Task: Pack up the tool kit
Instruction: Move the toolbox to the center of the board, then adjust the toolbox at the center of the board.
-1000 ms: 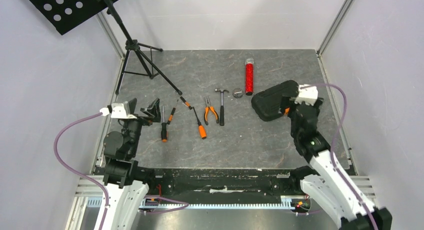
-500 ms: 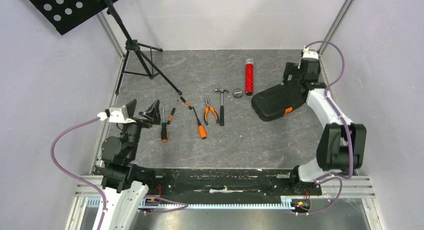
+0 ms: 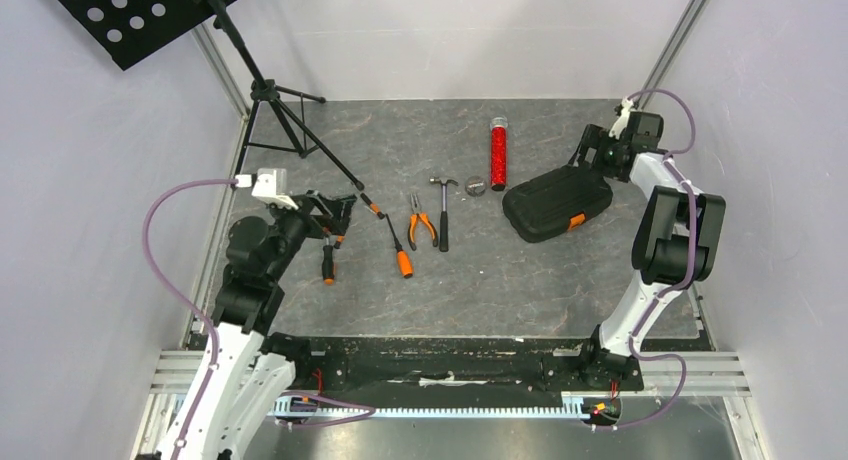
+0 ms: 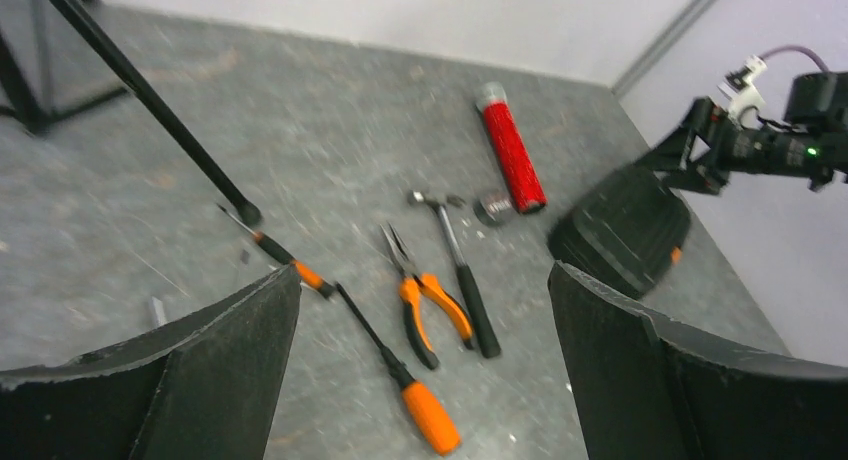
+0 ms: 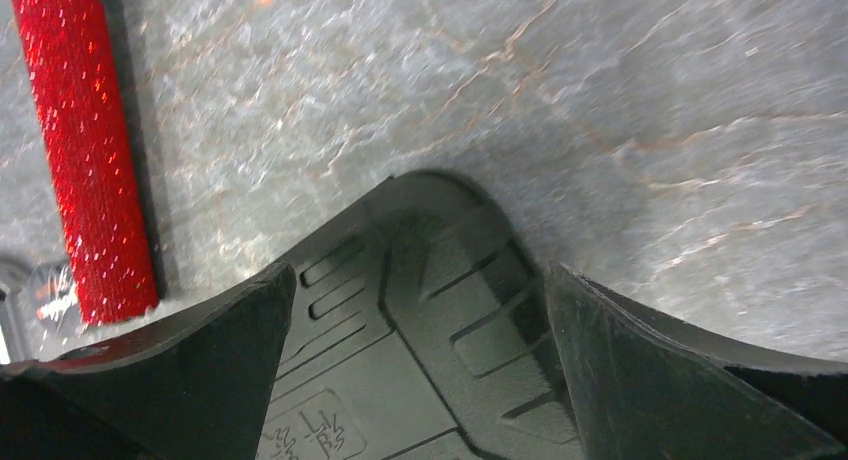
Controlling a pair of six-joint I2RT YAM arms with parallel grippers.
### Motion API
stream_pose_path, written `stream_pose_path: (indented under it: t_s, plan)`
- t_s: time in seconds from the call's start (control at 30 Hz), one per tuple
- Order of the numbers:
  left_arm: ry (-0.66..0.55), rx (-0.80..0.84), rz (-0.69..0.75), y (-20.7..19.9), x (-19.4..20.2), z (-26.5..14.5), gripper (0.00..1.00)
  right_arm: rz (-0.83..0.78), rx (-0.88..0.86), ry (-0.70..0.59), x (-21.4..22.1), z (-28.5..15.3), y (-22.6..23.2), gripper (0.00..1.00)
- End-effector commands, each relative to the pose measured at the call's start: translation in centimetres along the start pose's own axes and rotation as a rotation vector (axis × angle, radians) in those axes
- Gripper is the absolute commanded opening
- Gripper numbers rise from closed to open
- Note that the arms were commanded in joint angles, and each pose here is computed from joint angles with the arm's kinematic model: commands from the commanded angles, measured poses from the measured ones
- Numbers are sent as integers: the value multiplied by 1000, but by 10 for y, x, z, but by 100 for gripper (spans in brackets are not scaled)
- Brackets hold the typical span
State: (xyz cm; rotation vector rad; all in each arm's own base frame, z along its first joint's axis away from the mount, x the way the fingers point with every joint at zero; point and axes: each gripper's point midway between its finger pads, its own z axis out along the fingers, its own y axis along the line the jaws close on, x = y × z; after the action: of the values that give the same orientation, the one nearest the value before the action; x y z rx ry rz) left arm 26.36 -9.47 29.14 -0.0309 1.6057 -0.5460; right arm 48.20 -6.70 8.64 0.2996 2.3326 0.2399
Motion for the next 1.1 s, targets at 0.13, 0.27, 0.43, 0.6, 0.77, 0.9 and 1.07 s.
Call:
stream_pose_path:
  t_s: [0.13,0.27,0.43,0.6,0.77,0.9,1.07]
  plan:
    - [191,177,-206,-48,25,19,100,101,-158,44,57,-30,35,94]
    - [237,212,-205,-67,43,24,100,186,-164,-14,92,-63,43,89]
    - [298,275,-252,-93,68,33,100,229,-156,-32,161,-102,60,87]
    - [377,326,-287,-119,94,37,100,192,-219,-62,201,-131,78,86]
    - [495,365,-299,-150,135,30,100,57,-69,-200,161,-152,57,89]
    - [618,371,-313,-168,171,17,95,-51,-111,-251,115,-157,75,91]
    - [747,378,-317,-187,206,-2,90,-204,-351,-186,91,-139,145,92]
